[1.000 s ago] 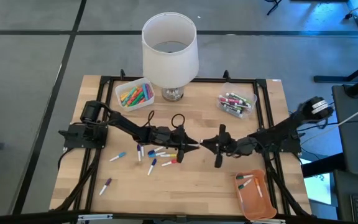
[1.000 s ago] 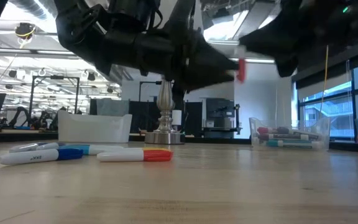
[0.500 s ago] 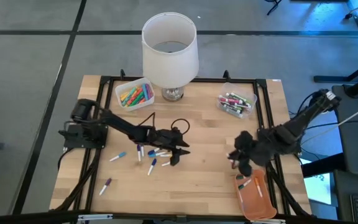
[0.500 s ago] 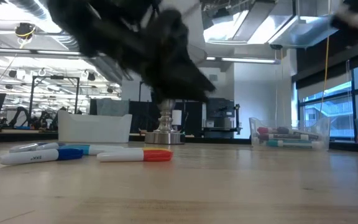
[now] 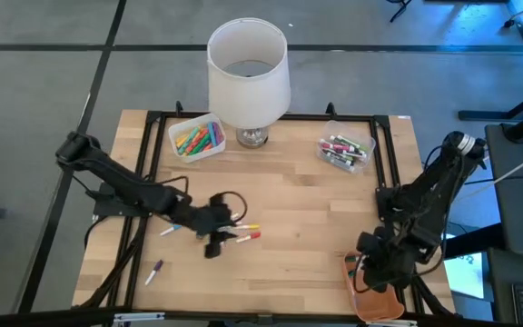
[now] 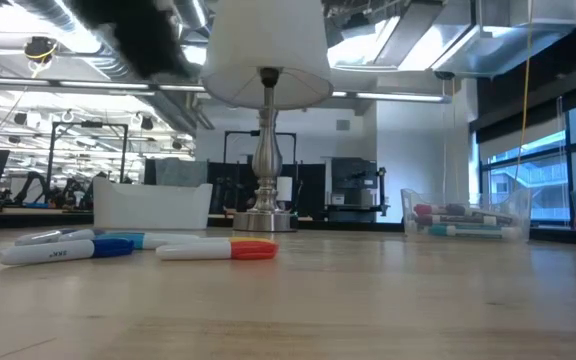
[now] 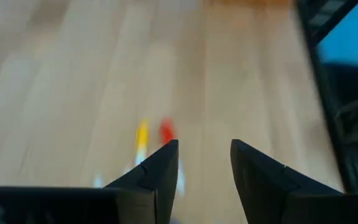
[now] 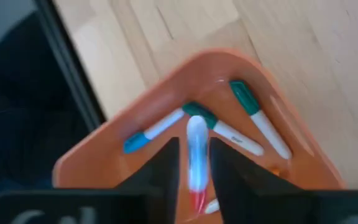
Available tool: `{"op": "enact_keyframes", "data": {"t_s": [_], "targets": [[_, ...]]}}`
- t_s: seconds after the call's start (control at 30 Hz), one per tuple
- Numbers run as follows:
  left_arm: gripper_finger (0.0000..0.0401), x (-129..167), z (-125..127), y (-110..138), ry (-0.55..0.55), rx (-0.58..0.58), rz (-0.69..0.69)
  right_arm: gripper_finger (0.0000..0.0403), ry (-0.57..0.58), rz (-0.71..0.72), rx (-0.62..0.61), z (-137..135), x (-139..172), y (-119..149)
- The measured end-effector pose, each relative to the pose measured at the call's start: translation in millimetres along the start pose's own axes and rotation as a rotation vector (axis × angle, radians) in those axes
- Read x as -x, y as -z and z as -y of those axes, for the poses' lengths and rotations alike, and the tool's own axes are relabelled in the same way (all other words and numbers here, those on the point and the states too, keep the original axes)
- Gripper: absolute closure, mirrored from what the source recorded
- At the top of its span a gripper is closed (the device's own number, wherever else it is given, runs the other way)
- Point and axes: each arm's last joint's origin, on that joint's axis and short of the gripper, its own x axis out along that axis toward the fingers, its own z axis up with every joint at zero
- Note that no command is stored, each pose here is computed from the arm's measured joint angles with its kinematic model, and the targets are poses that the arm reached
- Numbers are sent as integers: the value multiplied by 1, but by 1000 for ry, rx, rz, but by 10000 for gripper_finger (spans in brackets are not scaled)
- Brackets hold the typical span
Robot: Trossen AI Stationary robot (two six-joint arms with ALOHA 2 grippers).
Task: Pick & Place Markers
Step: Put the red mini marker into the orange bin, then put the light blue mini marker into the orange bin
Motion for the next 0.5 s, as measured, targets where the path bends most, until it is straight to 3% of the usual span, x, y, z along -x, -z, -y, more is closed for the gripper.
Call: {"op": "enact_keyframes", "data": {"t_s": [0.3,0.5], "targets": [[260,29,4,60,-271,284,-426,223,7,-13,53,-2,1,-2],[260,38,13,83,-394,490,-586,215,21,74,355,-9,14,-17]]}}
